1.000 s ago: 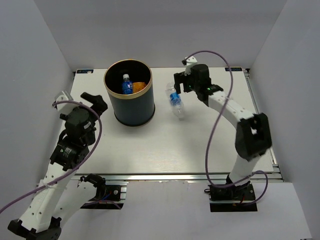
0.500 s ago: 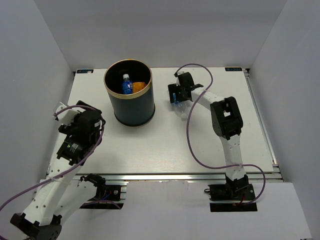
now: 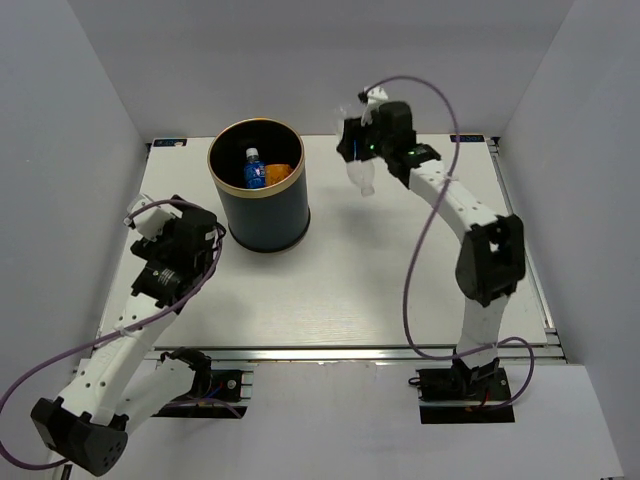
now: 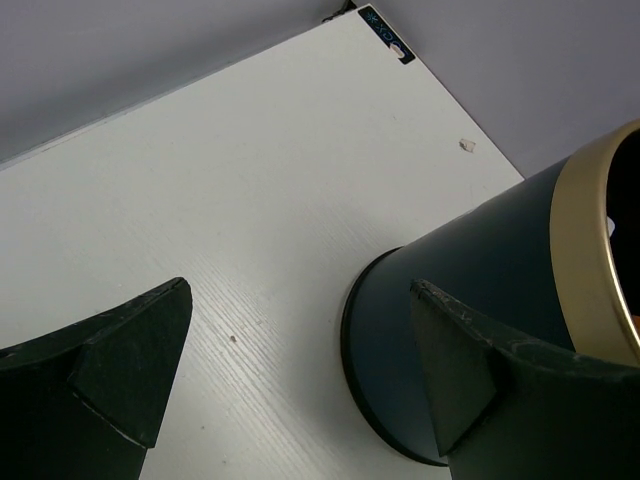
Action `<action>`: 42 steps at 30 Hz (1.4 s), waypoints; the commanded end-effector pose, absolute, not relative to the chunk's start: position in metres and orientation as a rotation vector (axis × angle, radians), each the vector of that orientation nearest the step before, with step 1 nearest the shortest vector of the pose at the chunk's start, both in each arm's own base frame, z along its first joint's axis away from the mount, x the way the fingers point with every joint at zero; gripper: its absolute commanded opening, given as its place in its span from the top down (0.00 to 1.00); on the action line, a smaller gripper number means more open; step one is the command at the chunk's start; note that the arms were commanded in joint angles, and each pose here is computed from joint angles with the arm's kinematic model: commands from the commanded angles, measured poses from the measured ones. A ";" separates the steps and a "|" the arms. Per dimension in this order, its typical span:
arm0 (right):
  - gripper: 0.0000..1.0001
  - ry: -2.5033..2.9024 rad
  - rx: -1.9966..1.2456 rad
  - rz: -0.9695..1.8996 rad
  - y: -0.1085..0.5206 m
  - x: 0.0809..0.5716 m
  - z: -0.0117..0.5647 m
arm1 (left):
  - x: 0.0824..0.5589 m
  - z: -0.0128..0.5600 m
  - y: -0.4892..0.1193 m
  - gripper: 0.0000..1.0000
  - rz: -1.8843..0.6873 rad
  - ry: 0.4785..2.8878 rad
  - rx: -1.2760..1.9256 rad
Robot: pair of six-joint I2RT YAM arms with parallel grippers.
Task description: Put the plastic bottles in the bin
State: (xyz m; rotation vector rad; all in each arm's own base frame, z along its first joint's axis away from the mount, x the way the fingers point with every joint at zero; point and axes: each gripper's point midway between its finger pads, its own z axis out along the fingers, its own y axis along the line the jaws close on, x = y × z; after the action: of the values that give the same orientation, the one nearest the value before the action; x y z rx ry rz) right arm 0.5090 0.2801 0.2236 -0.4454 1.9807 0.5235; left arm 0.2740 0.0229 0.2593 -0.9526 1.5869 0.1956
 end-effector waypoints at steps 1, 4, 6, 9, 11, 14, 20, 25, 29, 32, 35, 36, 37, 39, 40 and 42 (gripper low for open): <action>0.39 1.492 -0.634 0.651 0.317 0.480 0.381 | 0.283 0.256 0.020 0.02 0.169 1.605 -0.937; 0.36 1.256 -0.732 0.680 0.357 0.447 0.451 | 0.294 0.246 0.021 0.02 0.136 1.640 -0.927; 0.36 1.134 -0.749 0.697 0.378 0.433 0.479 | 0.297 0.241 0.029 0.02 0.139 1.656 -0.949; 0.36 0.978 -0.731 0.777 0.412 0.416 0.510 | 0.302 0.229 0.035 0.02 0.124 1.693 -0.962; 0.35 0.925 -0.708 0.820 0.433 0.414 0.516 | 0.305 0.223 0.033 0.02 0.094 1.721 -0.954; 0.30 0.904 -0.722 0.906 0.465 0.415 0.501 | 0.304 0.218 0.040 0.02 0.113 1.735 -0.975; 0.11 0.938 -0.715 0.874 0.488 0.420 0.483 | 0.307 0.219 0.037 0.02 0.082 1.741 -0.934; 0.11 0.920 -0.689 0.797 0.465 0.411 0.517 | 0.309 0.219 0.037 0.02 0.090 1.748 -0.932; 0.11 1.045 -0.673 0.720 0.436 0.409 0.517 | 0.306 0.220 0.041 0.02 0.109 1.740 -0.943; 0.11 1.186 -0.609 0.631 0.395 0.409 0.498 | 0.302 0.221 0.046 0.02 0.130 1.720 -0.960; 0.11 1.382 -0.522 0.500 0.335 0.406 0.441 | 0.302 0.222 0.047 0.02 0.131 1.711 -0.964; 0.11 1.433 -0.444 0.433 0.305 0.412 0.426 | 0.302 0.223 0.047 0.02 0.130 1.710 -0.965; 0.11 1.428 -0.381 0.420 0.275 0.395 0.433 | 0.302 0.222 0.047 0.02 0.133 1.713 -0.964; 0.11 1.617 -0.278 0.350 0.226 0.393 0.343 | 0.303 0.222 0.047 0.02 0.133 1.713 -0.969; 0.11 1.599 -0.141 0.298 0.188 0.383 0.346 | 0.304 0.223 0.047 0.02 0.135 1.712 -0.968; 0.11 1.727 0.073 0.228 0.133 0.375 0.266 | 0.306 0.223 0.047 0.02 0.131 1.711 -0.969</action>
State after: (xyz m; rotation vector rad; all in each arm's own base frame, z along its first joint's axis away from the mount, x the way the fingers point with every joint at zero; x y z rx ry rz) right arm 0.3732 0.2073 0.3653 -0.2624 1.5286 0.3883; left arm 0.3047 0.0431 0.2159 -0.9570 1.7425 0.1286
